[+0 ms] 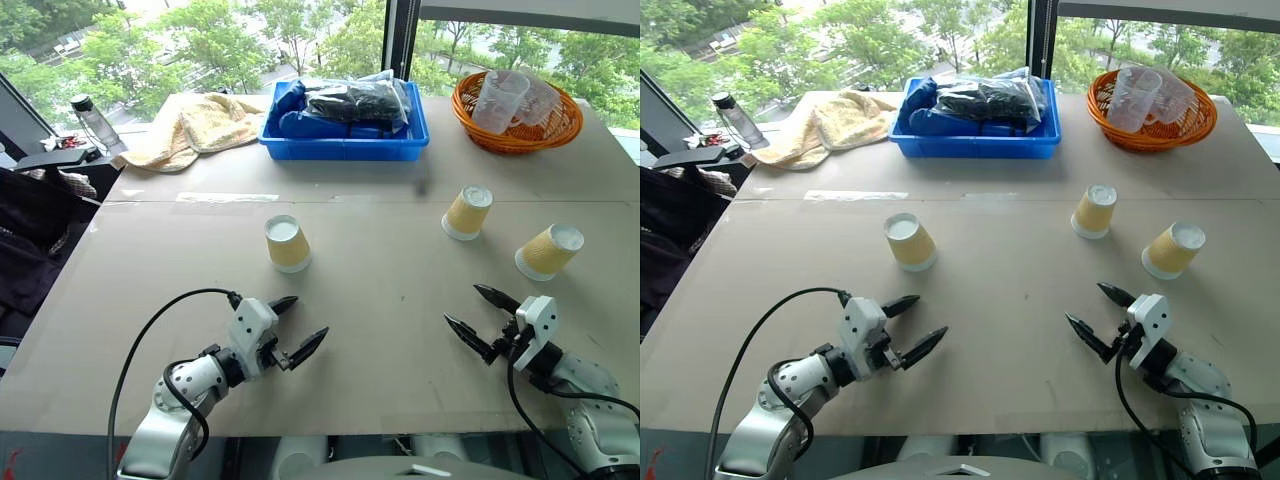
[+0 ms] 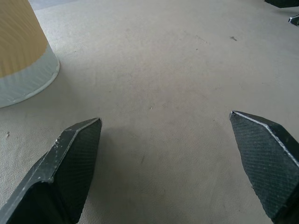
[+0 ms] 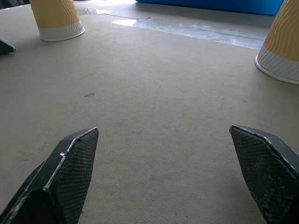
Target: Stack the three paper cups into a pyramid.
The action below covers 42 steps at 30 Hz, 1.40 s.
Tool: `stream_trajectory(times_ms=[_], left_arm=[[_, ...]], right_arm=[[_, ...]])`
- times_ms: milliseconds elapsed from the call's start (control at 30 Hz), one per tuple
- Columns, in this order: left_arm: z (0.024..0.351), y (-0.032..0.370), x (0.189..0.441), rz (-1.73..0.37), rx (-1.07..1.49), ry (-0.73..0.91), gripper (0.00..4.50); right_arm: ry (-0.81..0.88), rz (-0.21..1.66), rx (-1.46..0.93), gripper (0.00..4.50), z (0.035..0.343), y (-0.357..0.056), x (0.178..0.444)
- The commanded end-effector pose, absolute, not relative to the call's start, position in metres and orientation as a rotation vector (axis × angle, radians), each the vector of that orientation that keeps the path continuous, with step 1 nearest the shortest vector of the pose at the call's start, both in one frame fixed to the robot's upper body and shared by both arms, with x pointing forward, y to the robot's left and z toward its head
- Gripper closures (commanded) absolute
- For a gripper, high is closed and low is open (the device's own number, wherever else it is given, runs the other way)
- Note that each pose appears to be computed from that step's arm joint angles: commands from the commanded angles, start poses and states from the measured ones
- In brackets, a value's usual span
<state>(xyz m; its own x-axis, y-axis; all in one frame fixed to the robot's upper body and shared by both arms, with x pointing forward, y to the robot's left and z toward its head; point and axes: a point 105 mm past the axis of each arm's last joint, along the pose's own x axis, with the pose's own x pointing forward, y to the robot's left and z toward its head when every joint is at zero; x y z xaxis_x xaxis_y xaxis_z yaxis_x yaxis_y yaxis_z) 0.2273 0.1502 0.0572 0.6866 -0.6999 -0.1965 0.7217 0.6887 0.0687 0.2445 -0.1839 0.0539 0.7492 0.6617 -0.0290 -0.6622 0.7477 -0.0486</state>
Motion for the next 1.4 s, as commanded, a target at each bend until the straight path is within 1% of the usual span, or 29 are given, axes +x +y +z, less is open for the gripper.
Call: stream_trajectory(times_ms=[33,300,433,567,667,733,833,900,967,1033,1167,1300,1400], left_arm=[[0.057,0.146,0.228,-0.781,0.109,0.135,0.00],[0.046,0.147,0.219,-0.730,0.059,0.119,0.00],[0.049,0.147,0.219,-0.708,0.059,0.101,0.00],[0.061,0.147,0.217,-0.716,0.067,0.043,0.00],[0.067,0.155,0.223,-0.669,0.088,0.009,0.00],[0.074,0.163,0.232,-0.613,0.097,-0.025,0.00],[0.088,0.180,0.255,-0.493,0.148,-0.081,0.00],[0.098,0.181,0.269,-0.479,0.232,-0.120,0.00],[0.107,0.181,0.284,-0.456,0.234,-0.143,0.00],[0.110,0.180,0.296,-0.434,0.207,-0.147,0.00],[0.115,0.168,0.315,-0.460,0.221,-0.161,0.00],[0.120,0.172,0.334,-0.433,0.232,-0.173,0.00],[0.124,0.168,0.344,-0.437,0.219,-0.186,0.00]], right_arm=[[-0.020,0.725,-0.094,0.06,0.067,-0.191,0.246],[0.000,0.723,-0.141,0.06,0.067,-0.199,0.248],[0.001,0.732,-0.135,0.06,0.066,-0.197,0.249],[-0.013,0.752,-0.127,0.06,0.067,-0.193,0.251],[-0.048,0.792,-0.109,0.06,0.072,-0.188,0.250],[-0.071,0.847,-0.072,0.06,0.079,-0.181,0.246],[-0.106,0.944,0.000,0.06,0.093,-0.168,0.239],[-0.127,0.997,-0.002,0.06,0.102,-0.159,0.237],[-0.150,1.032,-0.026,0.06,0.109,-0.151,0.237],[-0.178,1.036,-0.025,0.06,0.116,-0.146,0.240],[-0.228,1.043,-0.034,0.06,0.131,-0.135,0.244],[-0.246,1.039,-0.032,0.06,0.137,-0.131,0.246],[-0.259,1.037,-0.028,0.06,0.141,-0.127,0.246]])
